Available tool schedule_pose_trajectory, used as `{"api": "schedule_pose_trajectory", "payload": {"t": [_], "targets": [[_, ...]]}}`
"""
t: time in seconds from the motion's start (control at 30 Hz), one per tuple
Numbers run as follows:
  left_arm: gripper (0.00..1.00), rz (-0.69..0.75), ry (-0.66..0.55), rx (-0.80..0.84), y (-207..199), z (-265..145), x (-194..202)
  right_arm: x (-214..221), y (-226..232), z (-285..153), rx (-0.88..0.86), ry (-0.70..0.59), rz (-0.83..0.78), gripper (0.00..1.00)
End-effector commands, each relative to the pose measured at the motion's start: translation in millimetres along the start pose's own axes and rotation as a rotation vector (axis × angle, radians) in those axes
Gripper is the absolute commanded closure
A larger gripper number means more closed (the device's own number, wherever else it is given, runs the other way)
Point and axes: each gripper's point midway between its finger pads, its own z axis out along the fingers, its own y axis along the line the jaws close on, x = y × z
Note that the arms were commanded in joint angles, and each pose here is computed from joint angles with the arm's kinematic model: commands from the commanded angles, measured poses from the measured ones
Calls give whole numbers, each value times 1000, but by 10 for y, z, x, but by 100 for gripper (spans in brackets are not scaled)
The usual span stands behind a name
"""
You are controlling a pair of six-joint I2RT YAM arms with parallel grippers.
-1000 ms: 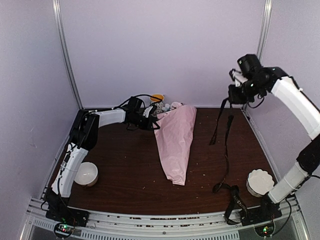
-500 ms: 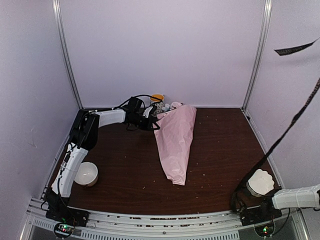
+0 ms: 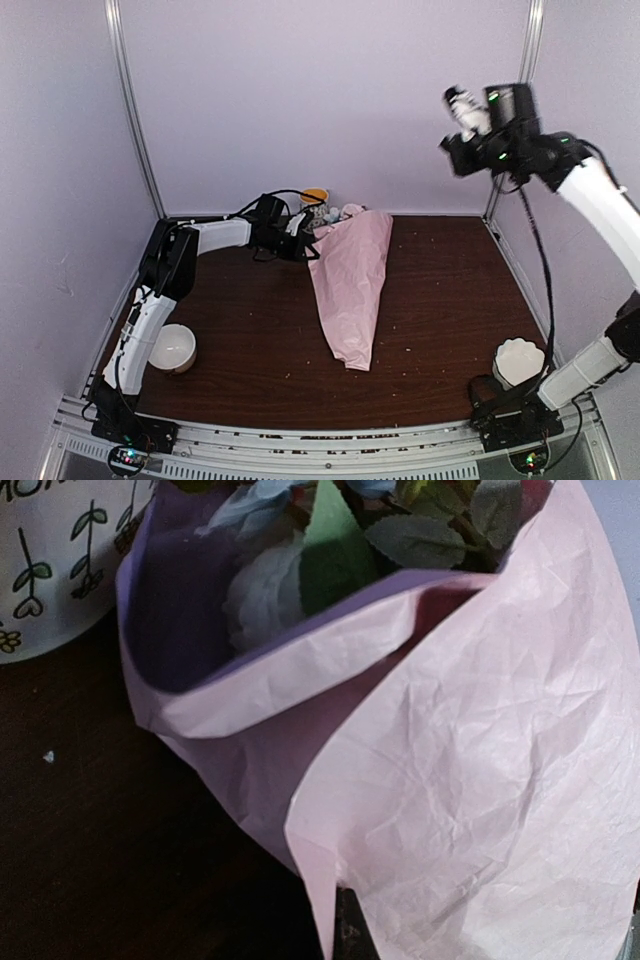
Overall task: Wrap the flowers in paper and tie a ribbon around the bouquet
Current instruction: Place the ribbon at the center of the board, then pick up the folded bouquet from the center of the board.
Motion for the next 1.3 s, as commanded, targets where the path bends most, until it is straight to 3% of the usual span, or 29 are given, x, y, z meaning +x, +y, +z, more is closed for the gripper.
{"api": "schedule_pose_trajectory", "payload": {"t": [0.0, 0.17, 0.27, 0.33, 0.4, 0.47, 0.5, 0.63, 0.83, 0.9, 1.27], "targets": [[100, 20, -43, -3, -15, -115, -158, 1418, 1670, -125, -476, 332, -290, 100], [100, 22, -46, -1, -21, -118, -169, 2418, 2943, -836, -853, 522, -479, 100], [100, 20, -44, 0, -17, -116, -163, 2684, 3367, -1036, -922, 543, -540, 100], [100, 20, -44, 0, -19, -114, -163, 2736, 3469, -946, -857, 562, -549, 69], [100, 19, -43, -1, -13, -111, -156, 2747, 3474, -800, -776, 585, -550, 50], [100, 20, -44, 0, -19, -115, -163, 2663, 3431, -682, -699, 565, -532, 3], [100, 20, -44, 0, -20, -115, -163, 2620, 3402, -653, -682, 550, -521, 0], [100, 19, -43, -1, -14, -115, -159, 2436, 3125, -469, -601, 516, -357, 0], [100, 20, -45, -3, -12, -122, -167, 3024, 2665, 139, -562, 783, 314, 0], [100, 20, -45, -2, -17, -115, -163, 3112, 2694, 251, -612, 786, 476, 1], [100, 21, -45, -2, -18, -118, -166, 3652, 2947, 411, -655, 902, 664, 2]]}}
